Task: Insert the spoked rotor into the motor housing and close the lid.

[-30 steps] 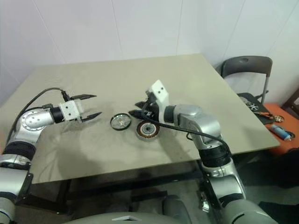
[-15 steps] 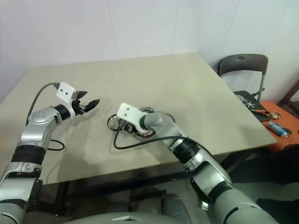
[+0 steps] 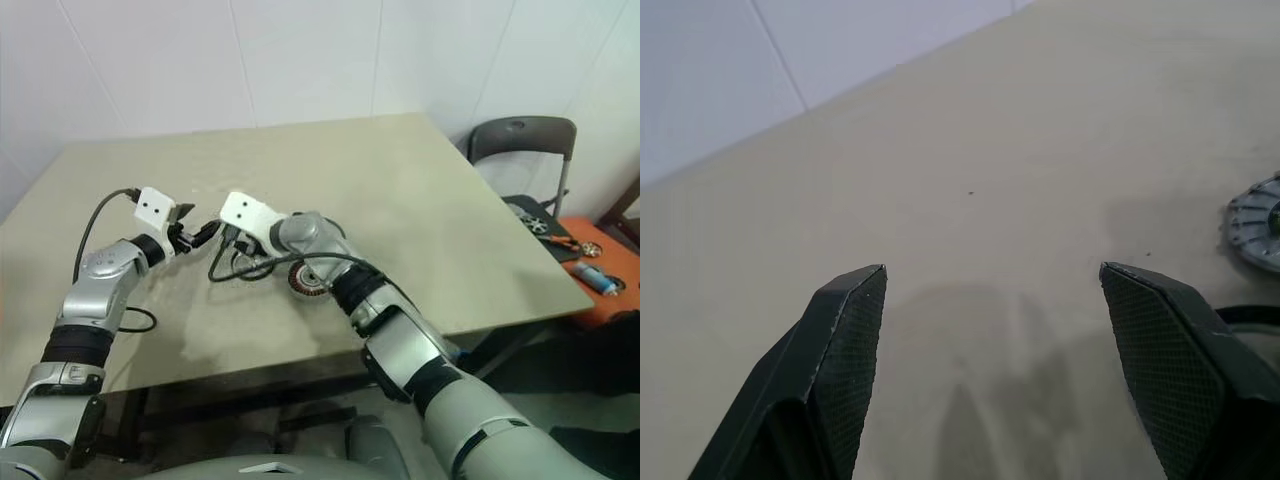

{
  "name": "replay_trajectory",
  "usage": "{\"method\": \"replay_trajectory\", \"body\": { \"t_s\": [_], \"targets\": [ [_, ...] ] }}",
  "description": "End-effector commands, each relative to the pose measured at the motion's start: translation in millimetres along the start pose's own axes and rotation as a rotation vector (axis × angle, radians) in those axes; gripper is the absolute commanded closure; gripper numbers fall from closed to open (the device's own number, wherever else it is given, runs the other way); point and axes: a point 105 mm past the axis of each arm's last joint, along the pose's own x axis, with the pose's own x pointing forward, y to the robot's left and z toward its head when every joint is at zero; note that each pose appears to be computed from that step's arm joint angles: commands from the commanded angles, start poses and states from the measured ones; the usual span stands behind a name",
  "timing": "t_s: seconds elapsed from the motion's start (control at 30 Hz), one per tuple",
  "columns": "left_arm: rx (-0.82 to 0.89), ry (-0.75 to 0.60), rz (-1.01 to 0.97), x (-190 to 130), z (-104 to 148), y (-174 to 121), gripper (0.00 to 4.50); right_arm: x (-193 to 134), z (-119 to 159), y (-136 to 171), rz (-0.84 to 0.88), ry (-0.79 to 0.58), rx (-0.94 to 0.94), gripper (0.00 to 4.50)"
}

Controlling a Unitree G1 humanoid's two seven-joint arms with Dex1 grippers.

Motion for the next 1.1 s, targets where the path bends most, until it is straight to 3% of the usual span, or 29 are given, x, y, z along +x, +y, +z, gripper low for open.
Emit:
{"method": "replay_trajectory", "body": {
  "t_s": [0.03,0.2,0.6,0.7,0.87,1.1],
  "targets": [
    [0.024,-0.052,0.026,-2,15,3,0.89,6,-8,3,0.003,0.022,0.089,2.25],
    [0.021,-0.057,0.026,-3,16,1,0.89,8,-30,4,-0.003,0.088,0.165,2.25],
    [0.027,-0.051,0.044,-4,13,2,0.89,13,-35,13,0.002,0.097,0.164,2.25],
    [0.027,-0.047,0.046,-4,11,1,0.86,14,-36,16,0.010,0.094,0.160,2.89],
    [0.024,-0.041,0.048,-3,8,1,0.86,16,-37,21,0.020,0.102,0.151,4.41],
    [0.023,-0.037,0.051,-3,6,0,0.86,19,-33,32,0.063,0.094,0.147,4.41]
  ]
}}
